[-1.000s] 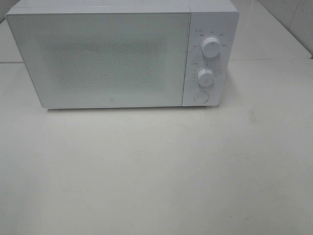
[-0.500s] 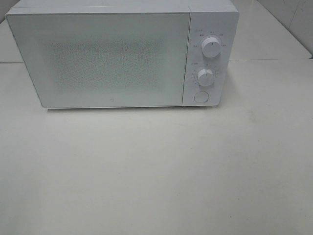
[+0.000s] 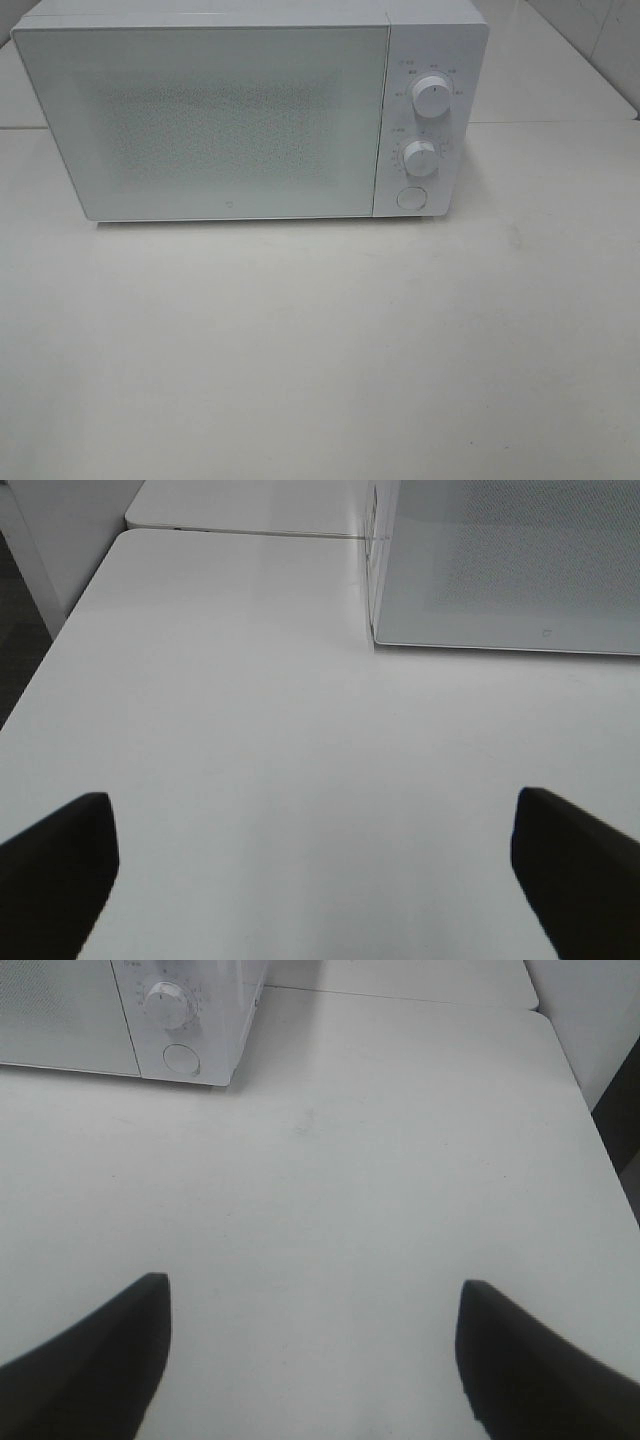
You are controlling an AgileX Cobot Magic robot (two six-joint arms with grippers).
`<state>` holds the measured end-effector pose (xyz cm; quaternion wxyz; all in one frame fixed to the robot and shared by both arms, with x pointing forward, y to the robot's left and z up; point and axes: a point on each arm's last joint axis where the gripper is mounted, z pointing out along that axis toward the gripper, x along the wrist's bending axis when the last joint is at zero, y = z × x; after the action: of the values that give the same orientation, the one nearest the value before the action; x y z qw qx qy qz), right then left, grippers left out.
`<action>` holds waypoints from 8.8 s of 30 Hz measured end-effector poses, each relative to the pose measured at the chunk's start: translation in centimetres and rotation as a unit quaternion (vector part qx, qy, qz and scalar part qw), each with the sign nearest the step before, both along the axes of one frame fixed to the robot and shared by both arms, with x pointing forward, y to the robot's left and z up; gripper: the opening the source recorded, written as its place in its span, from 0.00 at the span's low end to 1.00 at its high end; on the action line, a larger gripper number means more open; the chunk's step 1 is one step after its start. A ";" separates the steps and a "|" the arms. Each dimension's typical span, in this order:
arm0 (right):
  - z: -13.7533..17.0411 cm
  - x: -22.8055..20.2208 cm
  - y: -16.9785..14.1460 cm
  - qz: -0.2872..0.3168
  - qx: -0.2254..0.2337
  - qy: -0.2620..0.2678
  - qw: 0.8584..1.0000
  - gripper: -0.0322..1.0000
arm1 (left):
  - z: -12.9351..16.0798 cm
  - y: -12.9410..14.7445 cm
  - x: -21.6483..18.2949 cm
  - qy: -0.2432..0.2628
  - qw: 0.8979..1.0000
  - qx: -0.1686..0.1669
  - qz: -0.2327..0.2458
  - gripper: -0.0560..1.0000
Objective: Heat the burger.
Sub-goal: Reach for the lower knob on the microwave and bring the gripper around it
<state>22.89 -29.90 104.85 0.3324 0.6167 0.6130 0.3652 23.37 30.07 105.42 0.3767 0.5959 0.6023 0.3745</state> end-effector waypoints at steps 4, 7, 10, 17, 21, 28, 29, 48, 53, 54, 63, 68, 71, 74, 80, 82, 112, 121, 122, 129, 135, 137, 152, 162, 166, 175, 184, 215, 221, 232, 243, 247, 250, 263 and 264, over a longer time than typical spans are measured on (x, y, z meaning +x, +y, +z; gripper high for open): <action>0.0 0.0 0.0 -0.002 0.003 0.001 1.000 0.77 | 0.0 0.0 0.0 0.000 1.000 0.000 0.000 0.99; 0.6 0.3 0.0 -0.002 0.003 -0.010 1.000 0.77 | 0.0 0.0 0.0 0.000 1.000 0.000 0.000 0.99; 1.1 0.8 0.0 -0.002 0.004 -0.022 1.000 0.77 | 0.0 0.0 0.0 0.000 1.000 0.000 0.000 0.99; 2.5 3.0 0.1 -0.002 0.006 -0.065 0.998 0.77 | 0.0 0.0 0.0 0.000 1.000 0.000 0.000 0.99; 3.1 4.1 0.2 -0.002 0.007 -0.084 0.996 0.77 | 0.0 0.0 0.0 0.000 1.000 0.000 0.000 0.99; 2.9 6.1 0.3 -0.002 0.008 -0.095 0.995 0.77 | 0.0 0.0 0.0 0.000 1.000 0.000 0.000 0.99; 2.9 6.7 0.3 -0.002 0.008 -0.097 0.995 0.77 | 0.0 0.0 0.0 0.000 1.000 0.000 0.000 0.99; 2.5 13.7 0.6 -0.005 0.015 -0.088 0.996 0.77 | 0.0 0.0 0.0 0.000 1.000 0.000 0.000 0.99; 2.0 15.7 0.7 -0.017 0.040 -0.090 0.995 0.77 | 0.0 0.0 0.0 0.000 1.000 0.000 0.000 0.99; 1.9 16.1 0.7 -0.019 0.044 -0.088 0.995 0.77 | 0.0 0.0 0.0 0.000 1.000 0.000 0.000 0.99; -0.7 19.6 0.9 -0.024 0.052 -0.082 0.995 0.77 | 0.0 0.0 0.0 0.000 1.000 0.000 0.000 0.99; -3.1 20.5 0.9 -0.024 0.056 -0.098 0.993 0.77 | 0.0 0.0 0.0 0.000 1.000 0.000 0.000 0.99; -4.3 20.7 0.9 -0.025 0.058 -0.113 0.992 0.77 | 0.0 0.0 0.0 0.000 1.000 0.000 0.000 0.99; -5.3 20.9 0.9 -0.025 0.061 -0.134 0.989 0.77 | 0.0 0.0 0.0 0.000 1.000 0.000 0.000 0.99; -7.2 20.9 0.3 -0.062 0.079 -0.178 0.979 0.77 | 0.0 0.0 0.0 0.000 1.000 0.000 0.000 0.99; -8.2 20.9 0.0 -0.077 0.070 -0.186 0.977 0.77 | 0.0 0.0 0.0 0.000 1.000 0.000 0.000 0.99; -13.7 22.5 11.4 -0.033 -0.015 -0.132 0.991 0.77 | 0.0 0.0 0.0 0.000 1.000 0.000 0.000 0.99; -13.1 23.9 14.3 -0.033 -0.010 -0.150 0.988 0.77 | 0.0 0.0 0.0 0.000 1.000 0.000 0.000 0.99; -13.1 24.4 14.9 -0.033 -0.011 -0.153 0.988 0.77 | 0.0 0.0 0.0 0.000 1.000 0.000 0.000 0.99; -12.2 25.8 16.4 -0.038 0.009 -0.174 0.984 0.77 | 0.0 0.0 0.0 0.000 1.000 0.000 0.000 0.99; -13.0 27.5 16.4 -0.050 0.001 -0.175 0.983 0.77 | 0.0 0.0 0.0 0.000 1.000 0.000 0.000 0.99; -13.1 27.8 16.4 -0.052 0.000 -0.175 0.983 0.77 | 0.0 0.0 0.0 0.000 1.000 0.000 0.000 0.99; -14.9 31.3 16.4 -0.053 -0.016 -0.180 0.982 0.77 | 0.0 0.0 0.0 0.000 1.000 0.000 0.000 0.99; -16.4 32.4 16.8 -0.047 -0.014 -0.166 0.985 0.76 | 0.0 0.0 0.0 0.000 1.000 0.000 0.000 0.99; -16.8 32.6 16.7 -0.051 -0.015 -0.162 0.985 0.76 | 0.0 0.0 0.0 0.000 1.000 0.000 0.000 0.99; -17.3 33.1 16.5 -0.057 -0.016 -0.157 0.986 0.76 | 0.0 0.0 0.0 0.000 1.000 0.000 0.000 0.99; -17.3 33.1 16.5 -0.056 -0.016 -0.156 0.986 0.76 | 0.0 0.0 0.0 0.000 1.000 0.000 0.000 0.99; -17.3 33.2 16.5 -0.066 0.002 -0.158 0.985 0.45 | 0.0 0.0 0.0 0.000 1.000 0.000 0.000 0.99; -17.3 33.2 16.5 -0.070 0.015 -0.159 0.985 0.45 | 0.0 0.0 0.0 0.000 1.000 0.000 0.000 0.99; -17.3 33.0 16.6 -0.112 0.152 -0.161 0.969 0.45 | 0.0 0.0 0.0 0.000 1.000 0.000 0.000 0.99; -17.5 33.0 16.5 -0.196 0.420 -0.146 0.874 0.45 | 0.0 0.0 0.0 0.000 1.000 0.000 0.000 0.99; -17.5 33.0 16.5 -0.241 0.558 -0.128 0.784 0.45 | 0.0 0.0 0.0 0.000 1.000 0.000 0.000 0.99; -17.5 33.0 16.5 -0.267 0.633 -0.116 0.717 0.46 | 0.0 0.0 0.0 0.000 1.000 0.000 0.000 0.99; -17.6 33.0 16.5 -0.301 0.742 -0.096 0.592 0.46 | 0.0 0.0 0.0 0.000 1.000 0.000 0.000 0.99; -17.6 33.0 16.5 -0.302 0.743 -0.095 0.590 0.46 | 0.0 0.0 0.0 0.000 1.000 0.000 0.000 0.99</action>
<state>55.85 -13.44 87.28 -0.0939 0.7608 -0.1276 0.6294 23.37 30.07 105.42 0.3767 0.5959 0.6023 0.3745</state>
